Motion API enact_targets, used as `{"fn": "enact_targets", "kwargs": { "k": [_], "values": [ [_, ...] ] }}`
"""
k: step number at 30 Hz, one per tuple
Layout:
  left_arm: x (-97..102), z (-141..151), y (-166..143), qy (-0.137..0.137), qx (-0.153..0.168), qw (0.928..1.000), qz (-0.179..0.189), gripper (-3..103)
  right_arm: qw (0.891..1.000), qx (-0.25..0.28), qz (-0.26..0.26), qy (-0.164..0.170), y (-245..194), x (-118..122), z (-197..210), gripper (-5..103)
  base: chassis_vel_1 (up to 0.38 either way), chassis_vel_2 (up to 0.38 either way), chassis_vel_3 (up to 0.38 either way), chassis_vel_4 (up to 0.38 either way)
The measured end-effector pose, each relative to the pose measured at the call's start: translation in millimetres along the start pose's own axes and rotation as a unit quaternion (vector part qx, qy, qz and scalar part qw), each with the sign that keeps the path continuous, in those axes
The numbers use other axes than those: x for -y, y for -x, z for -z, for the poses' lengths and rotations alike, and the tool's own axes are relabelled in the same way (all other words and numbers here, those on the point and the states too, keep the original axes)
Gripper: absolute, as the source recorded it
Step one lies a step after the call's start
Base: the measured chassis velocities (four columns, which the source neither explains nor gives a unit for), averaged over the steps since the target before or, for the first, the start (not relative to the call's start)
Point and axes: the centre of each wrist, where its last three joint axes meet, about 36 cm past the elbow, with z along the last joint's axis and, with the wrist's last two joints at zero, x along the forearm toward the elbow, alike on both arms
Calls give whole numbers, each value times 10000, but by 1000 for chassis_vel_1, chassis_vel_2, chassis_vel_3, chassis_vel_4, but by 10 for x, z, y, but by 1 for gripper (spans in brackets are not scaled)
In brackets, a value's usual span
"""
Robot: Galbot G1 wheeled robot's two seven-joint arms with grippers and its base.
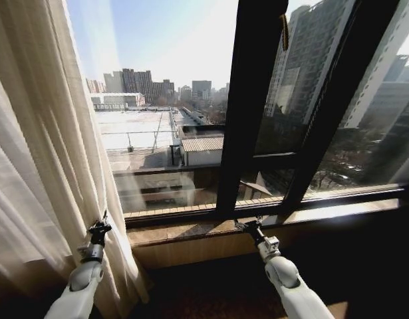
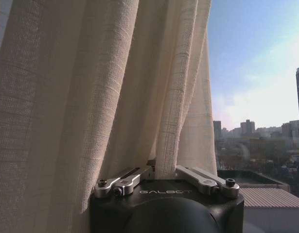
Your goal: Open the curtains by pulling them apart, changing their state from closed to fully open.
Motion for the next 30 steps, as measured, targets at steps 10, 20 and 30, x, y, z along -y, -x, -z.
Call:
{"fn": "enact_targets", "kwargs": {
  "k": [10,20,30],
  "values": [
    [-30,45,-62,56,57,10000,-49,0,10000,0,0,0,0,0,0,100,0,0,0,0],
    [-29,41,-97,57,76,9999,-64,0,10000,0,0,0,0,0,0,100,48,45,-47,-50],
    [-31,52,-146,47,100,9999,-70,0,10000,1,1,1,0,-2,0,100,127,128,-122,-138]
  ]
}}
